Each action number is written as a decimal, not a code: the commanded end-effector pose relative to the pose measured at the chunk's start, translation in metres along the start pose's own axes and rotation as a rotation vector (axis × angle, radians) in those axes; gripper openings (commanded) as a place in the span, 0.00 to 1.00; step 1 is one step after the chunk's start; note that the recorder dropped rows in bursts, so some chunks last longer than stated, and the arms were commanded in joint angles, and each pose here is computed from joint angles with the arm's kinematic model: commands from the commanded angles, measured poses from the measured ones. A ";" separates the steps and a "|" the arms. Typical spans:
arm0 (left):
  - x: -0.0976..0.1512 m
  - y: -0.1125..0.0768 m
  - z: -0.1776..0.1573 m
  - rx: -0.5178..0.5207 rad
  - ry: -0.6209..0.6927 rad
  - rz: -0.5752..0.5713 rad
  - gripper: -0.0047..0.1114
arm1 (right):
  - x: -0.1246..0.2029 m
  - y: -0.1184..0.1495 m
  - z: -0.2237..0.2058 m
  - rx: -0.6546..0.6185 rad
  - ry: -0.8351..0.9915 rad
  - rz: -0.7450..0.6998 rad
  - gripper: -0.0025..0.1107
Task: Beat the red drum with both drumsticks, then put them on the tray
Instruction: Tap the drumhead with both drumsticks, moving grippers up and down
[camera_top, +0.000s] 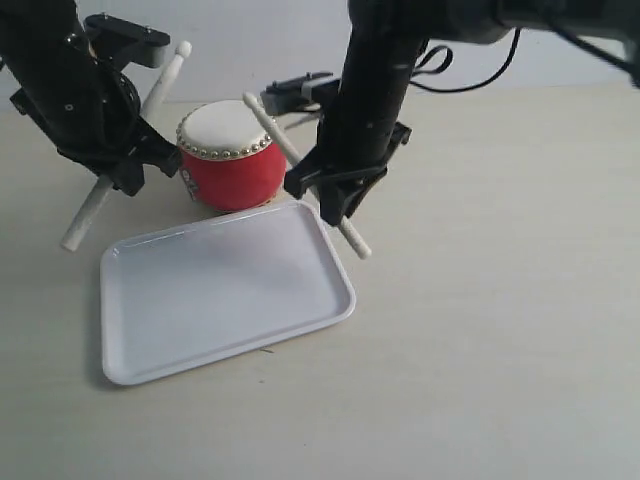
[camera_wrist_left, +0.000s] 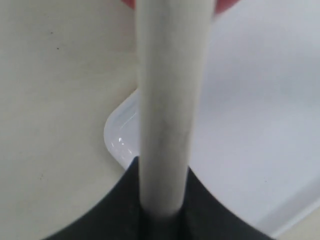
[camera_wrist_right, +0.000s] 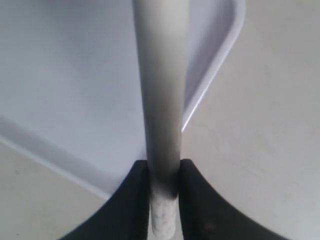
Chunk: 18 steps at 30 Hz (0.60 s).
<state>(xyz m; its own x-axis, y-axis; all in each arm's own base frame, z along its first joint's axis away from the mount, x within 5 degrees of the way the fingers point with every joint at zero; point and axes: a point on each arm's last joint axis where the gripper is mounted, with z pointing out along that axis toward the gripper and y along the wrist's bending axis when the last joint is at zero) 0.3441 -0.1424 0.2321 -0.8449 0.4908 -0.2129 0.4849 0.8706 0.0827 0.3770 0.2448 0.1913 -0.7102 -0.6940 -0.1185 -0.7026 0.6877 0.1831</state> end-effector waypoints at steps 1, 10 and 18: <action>0.001 -0.004 0.044 0.025 0.104 0.010 0.04 | 0.006 0.018 -0.067 0.018 -0.154 -0.033 0.02; 0.001 -0.008 0.082 0.052 0.220 0.011 0.04 | 0.011 0.025 -0.090 0.021 -0.206 -0.054 0.02; -0.002 -0.003 0.015 0.036 0.100 -0.003 0.04 | -0.001 0.001 0.009 -0.033 0.009 -0.011 0.02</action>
<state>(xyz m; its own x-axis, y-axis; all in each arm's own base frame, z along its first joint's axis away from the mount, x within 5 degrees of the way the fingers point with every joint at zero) 0.3529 -0.1479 0.1923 -0.8625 0.5026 -0.0582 0.5004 0.8644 0.0488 0.3712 0.2448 0.2183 -0.7021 -0.6884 -0.1819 -0.7119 0.6735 0.1988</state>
